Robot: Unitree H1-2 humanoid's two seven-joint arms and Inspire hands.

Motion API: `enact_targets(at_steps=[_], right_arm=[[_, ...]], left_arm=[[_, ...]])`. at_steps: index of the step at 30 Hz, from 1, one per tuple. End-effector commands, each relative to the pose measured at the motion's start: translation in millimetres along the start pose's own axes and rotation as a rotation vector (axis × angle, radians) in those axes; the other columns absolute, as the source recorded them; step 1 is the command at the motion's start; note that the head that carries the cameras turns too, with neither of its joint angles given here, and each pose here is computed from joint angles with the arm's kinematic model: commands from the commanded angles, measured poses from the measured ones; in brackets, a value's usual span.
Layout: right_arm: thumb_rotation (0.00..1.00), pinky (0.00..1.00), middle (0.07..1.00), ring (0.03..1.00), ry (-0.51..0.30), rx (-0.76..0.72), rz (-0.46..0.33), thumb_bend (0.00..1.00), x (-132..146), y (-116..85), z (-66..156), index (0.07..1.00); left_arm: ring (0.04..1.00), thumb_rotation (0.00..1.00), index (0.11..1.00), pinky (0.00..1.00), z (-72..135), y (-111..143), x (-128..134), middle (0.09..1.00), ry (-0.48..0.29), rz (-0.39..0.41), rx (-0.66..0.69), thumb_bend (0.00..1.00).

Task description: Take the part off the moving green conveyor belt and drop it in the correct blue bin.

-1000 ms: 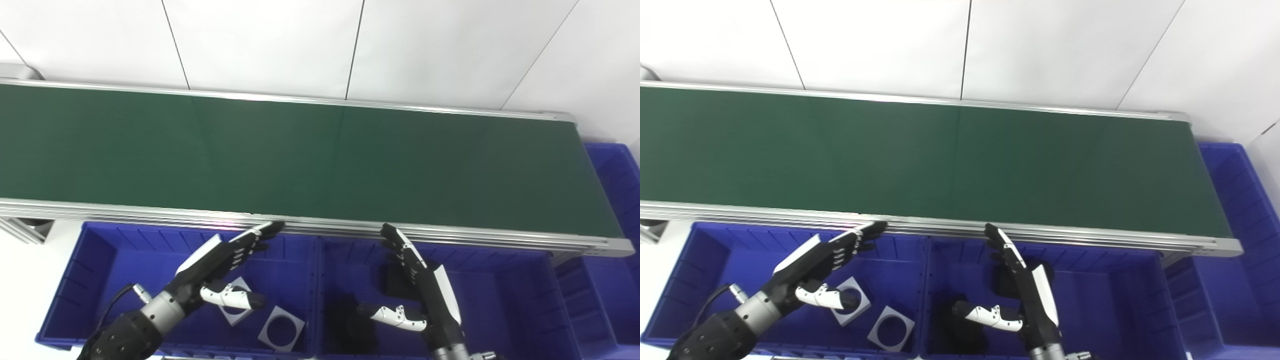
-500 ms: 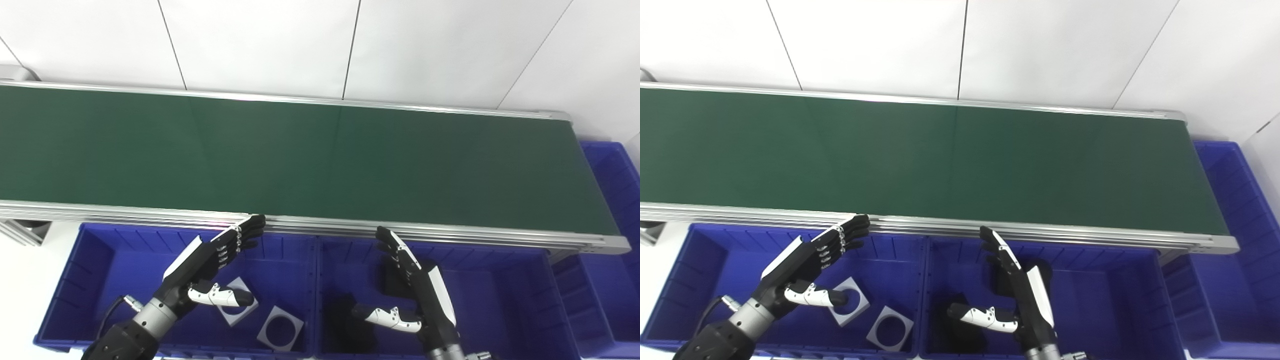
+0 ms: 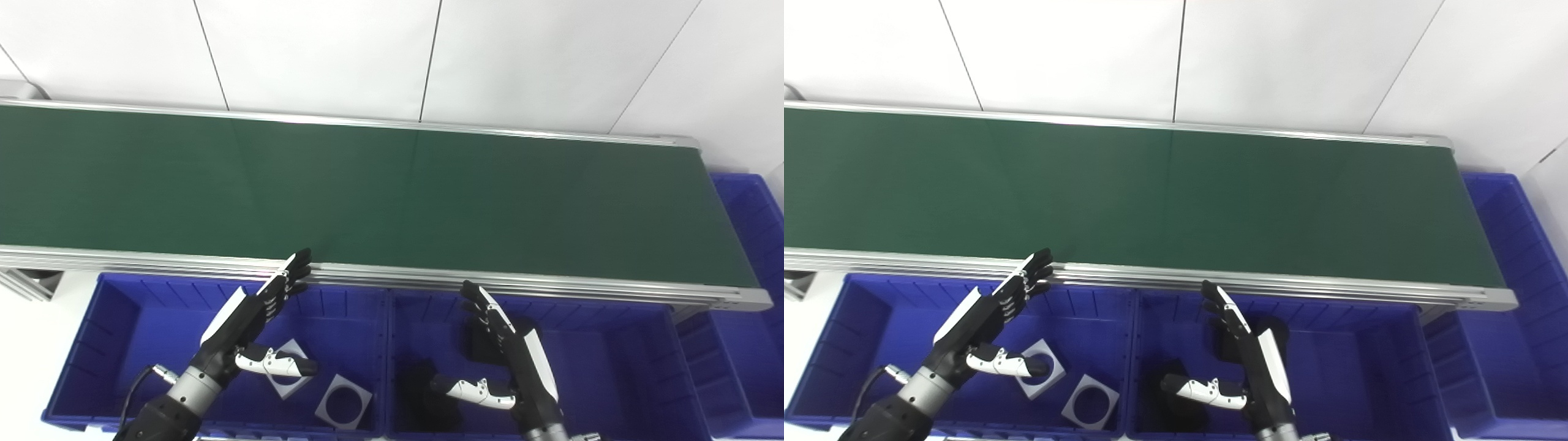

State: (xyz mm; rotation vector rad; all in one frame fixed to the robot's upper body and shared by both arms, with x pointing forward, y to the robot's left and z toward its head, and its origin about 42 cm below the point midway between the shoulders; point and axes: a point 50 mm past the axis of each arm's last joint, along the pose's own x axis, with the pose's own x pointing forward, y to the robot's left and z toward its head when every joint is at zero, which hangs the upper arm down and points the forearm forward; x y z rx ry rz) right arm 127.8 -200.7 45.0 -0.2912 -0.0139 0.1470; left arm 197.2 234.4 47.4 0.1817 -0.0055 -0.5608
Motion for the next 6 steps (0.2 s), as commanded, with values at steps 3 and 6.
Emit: enact_targets(at_steps=[3, 6], right_arm=[[0.45, 0.81, 0.903, 0.868, -0.047, -0.003, -0.012, 0.92, 0.5, -2.1, 5.9, 0.928], [0.45, 0.81, 0.904, 0.873, -0.045, 0.0, -0.012, 0.92, 0.9, -1.8, 5.9, 0.928]], left_arm=[[0.977, 0.34, 1.0, 0.94, 5.1, 1.4, 2.6, 1.0, -0.047, 0.014, 0.012, 1.0], [0.974, 0.35, 1.0, 0.94, 5.0, 1.5, 2.0, 1.0, -0.045, 0.012, 0.022, 1.0]])
